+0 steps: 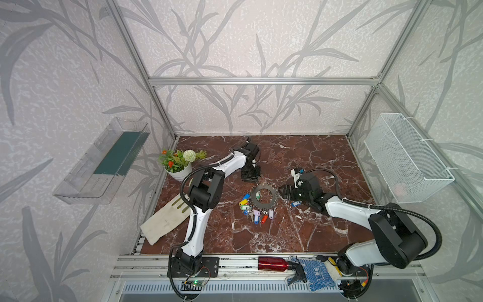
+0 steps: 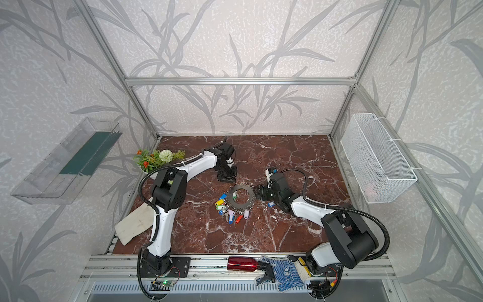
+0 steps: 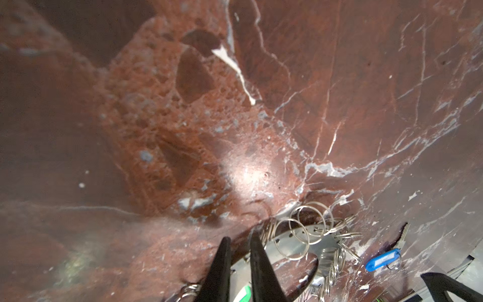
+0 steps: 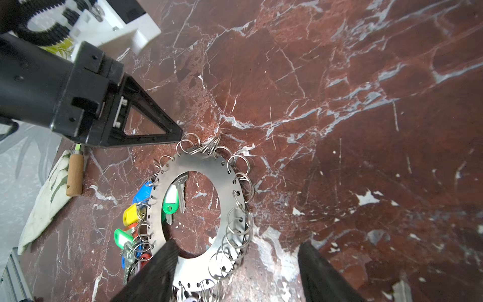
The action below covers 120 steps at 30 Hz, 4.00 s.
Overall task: Put the keys on the keyring
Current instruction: 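Reach the left gripper to the plate's far edge while the right reaches its near edge, then close the left and right grippers on opposite edges of the silver ring plate, then lift the silver ring plate upright with both grippers, keys hanging below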
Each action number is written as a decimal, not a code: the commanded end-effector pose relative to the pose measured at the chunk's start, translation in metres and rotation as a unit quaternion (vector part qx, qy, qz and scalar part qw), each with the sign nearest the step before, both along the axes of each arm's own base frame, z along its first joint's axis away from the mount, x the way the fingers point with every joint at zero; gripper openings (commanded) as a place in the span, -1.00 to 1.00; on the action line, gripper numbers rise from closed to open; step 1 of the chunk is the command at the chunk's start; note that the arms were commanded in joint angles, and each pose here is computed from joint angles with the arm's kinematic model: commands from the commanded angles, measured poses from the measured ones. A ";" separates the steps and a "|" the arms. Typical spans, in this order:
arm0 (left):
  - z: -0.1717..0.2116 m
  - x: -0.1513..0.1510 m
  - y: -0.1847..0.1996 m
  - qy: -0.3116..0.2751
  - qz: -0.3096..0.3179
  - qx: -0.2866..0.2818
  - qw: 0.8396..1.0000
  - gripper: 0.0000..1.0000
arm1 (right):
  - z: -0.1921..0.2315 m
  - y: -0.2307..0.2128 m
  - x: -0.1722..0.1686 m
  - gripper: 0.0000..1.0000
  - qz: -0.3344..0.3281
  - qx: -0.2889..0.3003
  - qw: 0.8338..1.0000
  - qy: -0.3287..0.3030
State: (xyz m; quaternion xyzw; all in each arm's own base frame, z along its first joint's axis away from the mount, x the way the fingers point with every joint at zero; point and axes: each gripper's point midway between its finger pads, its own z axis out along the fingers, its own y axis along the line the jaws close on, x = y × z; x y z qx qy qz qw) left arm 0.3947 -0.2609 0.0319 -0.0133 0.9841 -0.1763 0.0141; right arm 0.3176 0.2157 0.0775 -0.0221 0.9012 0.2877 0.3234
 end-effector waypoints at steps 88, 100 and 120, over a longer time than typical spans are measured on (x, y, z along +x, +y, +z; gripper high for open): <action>0.041 -0.025 -0.014 -0.026 -0.049 -0.029 0.998 -1.00 | 0.006 0.010 0.002 0.48 0.017 0.016 1.000 -0.003; 0.120 -0.038 0.014 -0.245 -0.072 0.092 0.962 -1.00 | 0.039 0.005 0.008 0.51 0.009 0.032 0.998 -0.044; 0.200 -0.039 -0.027 -0.507 -0.092 -0.053 0.855 -1.00 | 0.119 -0.008 0.040 0.56 -0.017 0.093 0.991 -0.095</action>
